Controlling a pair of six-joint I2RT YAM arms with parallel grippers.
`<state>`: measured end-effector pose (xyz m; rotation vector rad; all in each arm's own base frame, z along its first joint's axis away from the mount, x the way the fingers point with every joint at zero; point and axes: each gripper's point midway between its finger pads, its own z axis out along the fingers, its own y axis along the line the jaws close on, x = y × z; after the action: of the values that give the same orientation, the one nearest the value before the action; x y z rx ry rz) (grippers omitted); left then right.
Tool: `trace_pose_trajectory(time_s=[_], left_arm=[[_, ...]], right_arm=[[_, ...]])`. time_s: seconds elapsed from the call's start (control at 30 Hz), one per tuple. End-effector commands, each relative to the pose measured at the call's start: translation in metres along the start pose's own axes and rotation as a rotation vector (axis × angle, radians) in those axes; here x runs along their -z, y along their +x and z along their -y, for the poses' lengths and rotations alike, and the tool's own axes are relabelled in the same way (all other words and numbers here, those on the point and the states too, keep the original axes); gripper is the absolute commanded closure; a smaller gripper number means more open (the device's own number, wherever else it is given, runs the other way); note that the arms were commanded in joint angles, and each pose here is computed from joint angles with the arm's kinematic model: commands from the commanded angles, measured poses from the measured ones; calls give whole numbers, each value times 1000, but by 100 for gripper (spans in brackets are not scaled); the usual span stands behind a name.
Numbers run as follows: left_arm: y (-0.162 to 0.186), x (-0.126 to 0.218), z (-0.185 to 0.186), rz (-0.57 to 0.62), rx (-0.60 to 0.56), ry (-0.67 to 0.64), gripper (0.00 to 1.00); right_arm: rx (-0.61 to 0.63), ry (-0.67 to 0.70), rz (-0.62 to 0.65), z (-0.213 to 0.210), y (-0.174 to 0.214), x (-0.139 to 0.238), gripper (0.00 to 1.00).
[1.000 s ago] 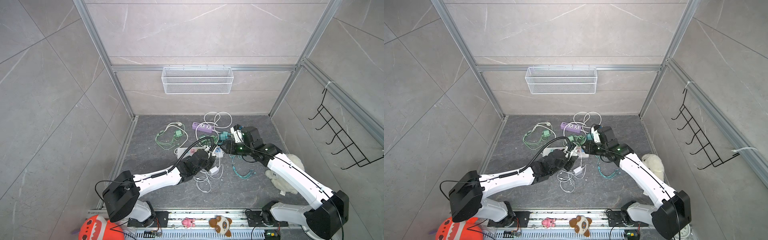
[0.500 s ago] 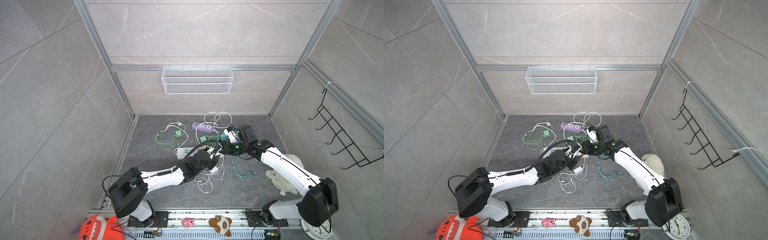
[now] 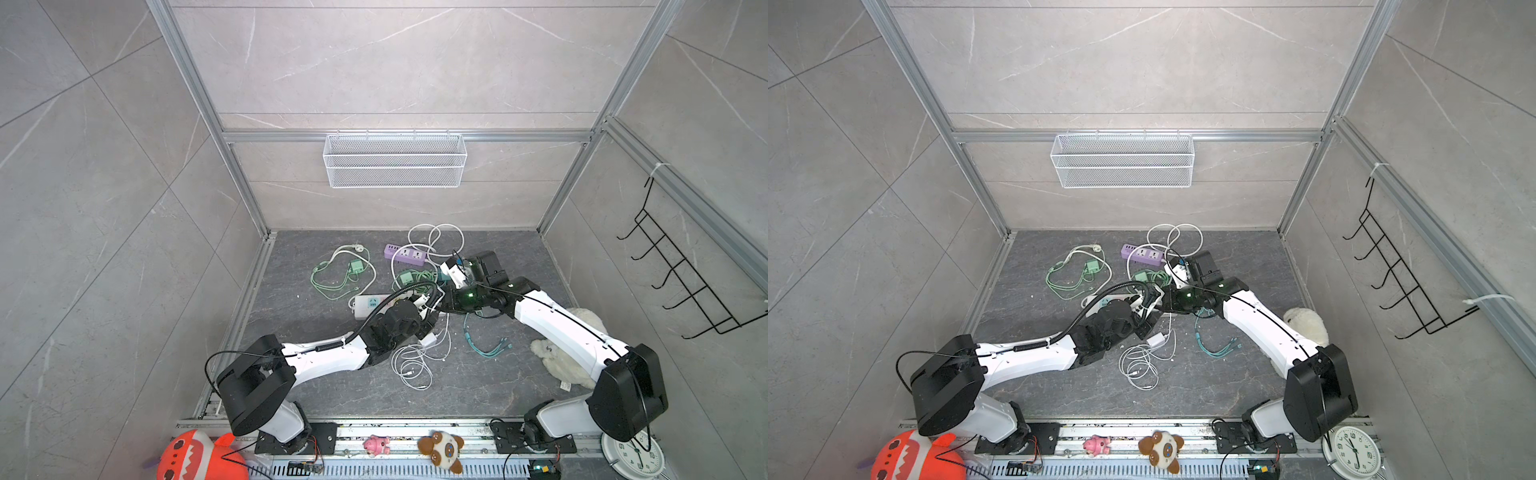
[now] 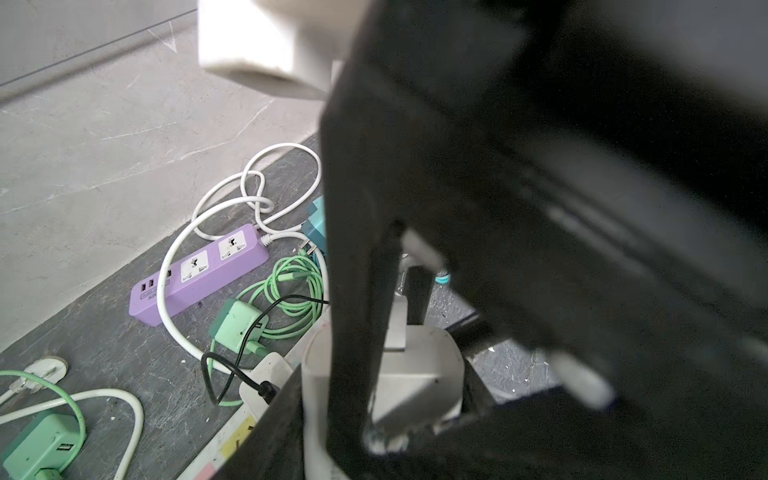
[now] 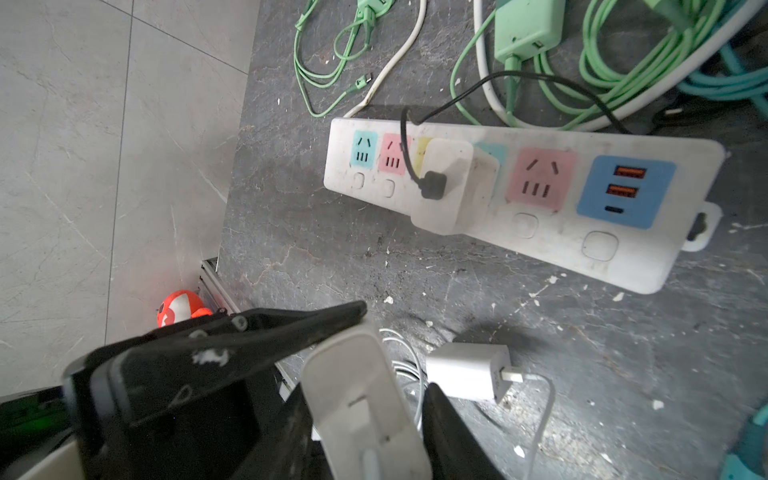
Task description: Insert the plug
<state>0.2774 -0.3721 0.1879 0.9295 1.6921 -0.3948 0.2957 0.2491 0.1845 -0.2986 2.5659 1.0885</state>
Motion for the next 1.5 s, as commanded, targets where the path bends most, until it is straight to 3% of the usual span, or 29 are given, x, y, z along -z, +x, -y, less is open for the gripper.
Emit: trace_pose_trajectory(time_s=[0.0,0.07,0.17,0.23,0.37,0.5,0.63,0.73,0.83,0.93,1.03,1.23,1.47], left_arm=[[-40,8,-8,134,-5,-20,67],[-43,9,-7,140,-12,-7,67],[-44,7,-6,129,-8,1,66],[-41,6,-8,115,1,-11,52],[-39,10,-22,88,27,-89,13],[-35,17,-31,50,18,-127,0],[-27,29,-43,7,13,-187,0],[-9,44,-72,-60,48,-323,0],[25,56,-100,-152,174,-381,5],[62,70,-124,-240,319,-436,14],[94,77,-130,-328,403,-455,20],[156,76,-138,-478,550,-499,22],[176,68,-128,-502,631,-468,26]], right_arm=[[13,-26,-35,-3,6,-3,55],[15,-25,-36,-2,6,-4,57],[20,-36,-37,-4,5,-4,71],[22,-40,-36,-5,5,-4,79],[32,21,-20,2,0,0,87],[43,177,37,22,-17,8,89],[92,273,103,32,-37,16,89],[162,316,113,38,-47,15,89],[207,366,87,51,-57,4,90],[175,468,63,72,-69,-3,90],[152,527,55,84,-79,-9,90],[129,637,48,111,-99,-19,90],[121,682,82,127,-125,-33,90]])
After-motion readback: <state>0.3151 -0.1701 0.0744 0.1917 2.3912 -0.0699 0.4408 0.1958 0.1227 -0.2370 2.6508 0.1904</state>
